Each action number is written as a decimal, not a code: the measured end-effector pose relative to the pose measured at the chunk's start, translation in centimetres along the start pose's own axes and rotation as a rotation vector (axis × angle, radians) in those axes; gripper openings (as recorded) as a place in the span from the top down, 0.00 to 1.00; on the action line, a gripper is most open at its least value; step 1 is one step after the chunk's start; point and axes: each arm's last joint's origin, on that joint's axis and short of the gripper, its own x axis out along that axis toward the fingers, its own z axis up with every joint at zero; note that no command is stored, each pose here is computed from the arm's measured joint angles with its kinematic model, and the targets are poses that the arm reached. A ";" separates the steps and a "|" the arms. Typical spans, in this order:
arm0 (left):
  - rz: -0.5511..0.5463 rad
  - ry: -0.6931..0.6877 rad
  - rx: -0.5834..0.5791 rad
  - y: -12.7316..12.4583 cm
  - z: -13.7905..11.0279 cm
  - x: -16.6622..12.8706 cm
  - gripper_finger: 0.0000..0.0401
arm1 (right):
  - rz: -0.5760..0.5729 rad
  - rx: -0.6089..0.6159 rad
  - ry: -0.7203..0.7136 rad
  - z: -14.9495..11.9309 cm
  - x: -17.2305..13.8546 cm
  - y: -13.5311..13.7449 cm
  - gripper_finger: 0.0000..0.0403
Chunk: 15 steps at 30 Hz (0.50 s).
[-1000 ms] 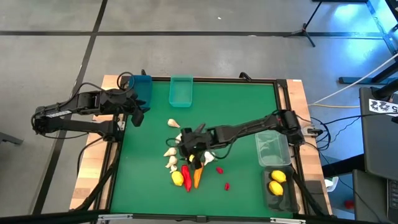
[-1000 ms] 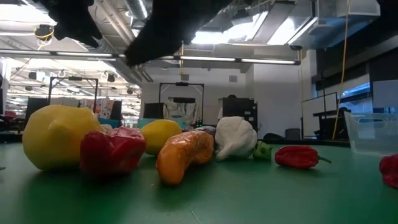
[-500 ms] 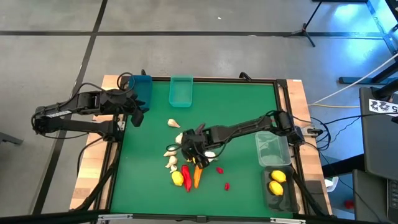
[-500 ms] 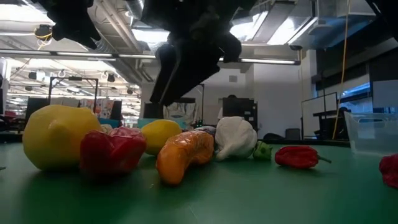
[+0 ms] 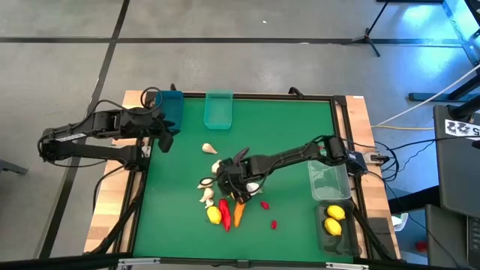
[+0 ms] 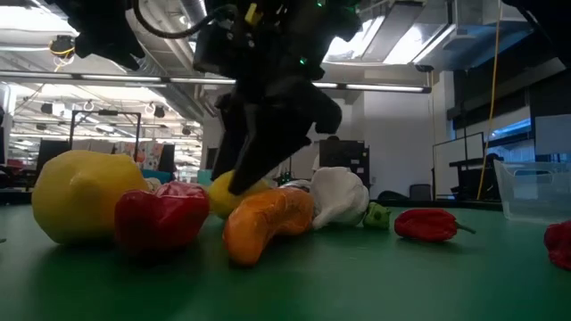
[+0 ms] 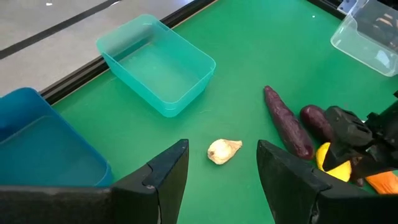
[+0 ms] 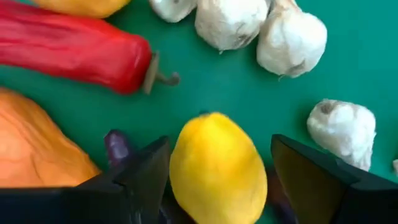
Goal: Sort produce into baskets
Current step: Put the yellow lemon into the black bin
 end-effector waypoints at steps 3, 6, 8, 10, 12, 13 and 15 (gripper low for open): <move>0.000 0.001 0.001 0.0 0.0 0.0 0.54 | 0.013 0.010 0.033 -0.4 0.4 0.2 0.31; 0.000 0.000 0.001 0.0 0.0 0.0 0.54 | 0.023 0.028 0.056 -0.7 1.0 0.3 0.31; 0.000 0.001 0.001 0.0 0.0 0.0 0.54 | 0.042 0.034 0.096 -1.1 1.4 0.5 0.31; 0.000 0.001 0.001 0.0 0.0 0.0 0.54 | 0.041 0.056 0.098 -1.2 1.8 0.6 0.31; 0.000 0.001 0.001 0.0 0.0 0.0 0.54 | 0.038 0.077 0.100 -1.2 1.7 0.6 0.32; 0.000 0.000 0.001 0.0 0.0 0.0 0.54 | 0.039 0.084 0.101 -1.2 1.8 0.6 0.33; 0.000 0.000 0.001 0.0 0.0 0.0 0.54 | 0.037 0.103 0.102 -1.2 1.7 0.6 0.37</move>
